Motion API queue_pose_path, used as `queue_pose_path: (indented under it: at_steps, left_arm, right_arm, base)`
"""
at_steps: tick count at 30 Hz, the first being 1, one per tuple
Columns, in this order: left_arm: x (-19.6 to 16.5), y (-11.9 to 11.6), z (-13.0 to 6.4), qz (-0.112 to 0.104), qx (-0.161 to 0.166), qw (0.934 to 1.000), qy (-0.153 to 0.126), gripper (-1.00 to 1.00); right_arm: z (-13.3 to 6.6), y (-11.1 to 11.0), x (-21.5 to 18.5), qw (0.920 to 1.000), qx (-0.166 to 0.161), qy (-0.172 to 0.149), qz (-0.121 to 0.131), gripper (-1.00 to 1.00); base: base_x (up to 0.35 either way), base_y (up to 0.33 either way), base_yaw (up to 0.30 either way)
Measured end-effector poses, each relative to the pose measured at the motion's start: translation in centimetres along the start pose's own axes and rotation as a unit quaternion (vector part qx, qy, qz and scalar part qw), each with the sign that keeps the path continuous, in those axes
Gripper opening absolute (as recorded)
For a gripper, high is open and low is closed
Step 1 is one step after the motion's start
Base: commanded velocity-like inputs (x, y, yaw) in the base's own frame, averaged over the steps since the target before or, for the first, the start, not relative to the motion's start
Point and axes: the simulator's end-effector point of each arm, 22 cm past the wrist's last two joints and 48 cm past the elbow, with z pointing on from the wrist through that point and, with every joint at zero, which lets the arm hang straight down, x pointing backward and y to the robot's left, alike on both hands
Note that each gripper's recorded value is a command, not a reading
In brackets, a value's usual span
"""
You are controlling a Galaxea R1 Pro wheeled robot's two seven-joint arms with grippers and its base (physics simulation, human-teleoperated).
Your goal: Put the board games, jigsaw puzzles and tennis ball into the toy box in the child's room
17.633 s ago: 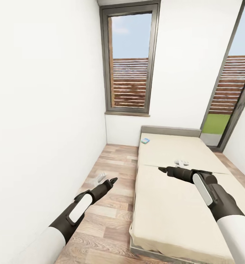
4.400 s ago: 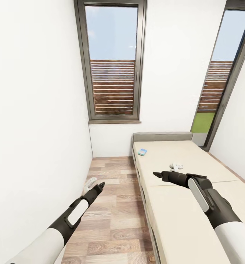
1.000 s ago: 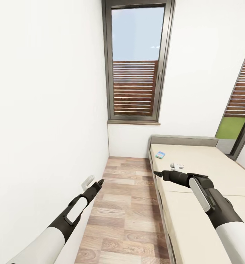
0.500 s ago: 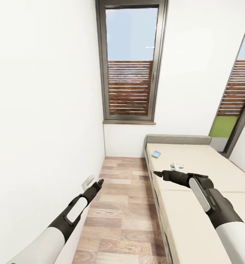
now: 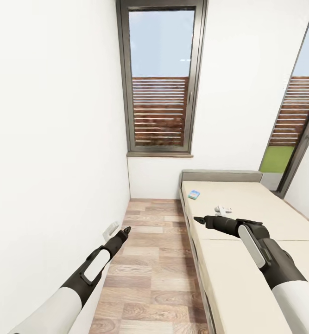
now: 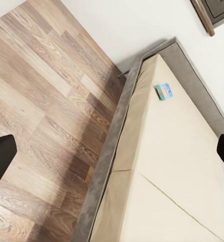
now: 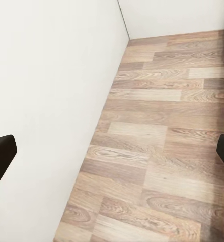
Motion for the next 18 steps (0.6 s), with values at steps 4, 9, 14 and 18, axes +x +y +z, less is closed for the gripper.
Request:
queue_pose_path:
  at_steps: [4,9,14,18]
  left_arm:
    - [0.01,-0.01,0.00,0.000,0.000,1.0000,0.000,1.00]
    - [0.01,-0.01,0.00,0.000,0.000,1.0000,0.000,1.00]
    - [0.01,-0.05,0.00,0.000,0.000,1.0000,0.000,1.00]
    - [-0.01,-0.04,0.00,0.000,0.000,1.0000,0.000,1.00]
  right_arm:
    - [0.00,0.02,0.00,1.0000,0.000,0.000,0.000,1.00]
    - [0.01,0.05,0.00,1.0000,0.000,0.000,0.000,1.00]
    - [0.00,0.05,-0.01,1.0000,0.000,0.000,-0.001,1.00]
    - [0.02,0.08,0.04,1.0000,-0.001,0.000,-0.001,1.00]
  base:
    - [0.000,0.003,-0.010]
    - [0.000,0.079,-0.005]
    - [0.000,0.079,-0.002]
    - [0.000,0.035,-0.001]
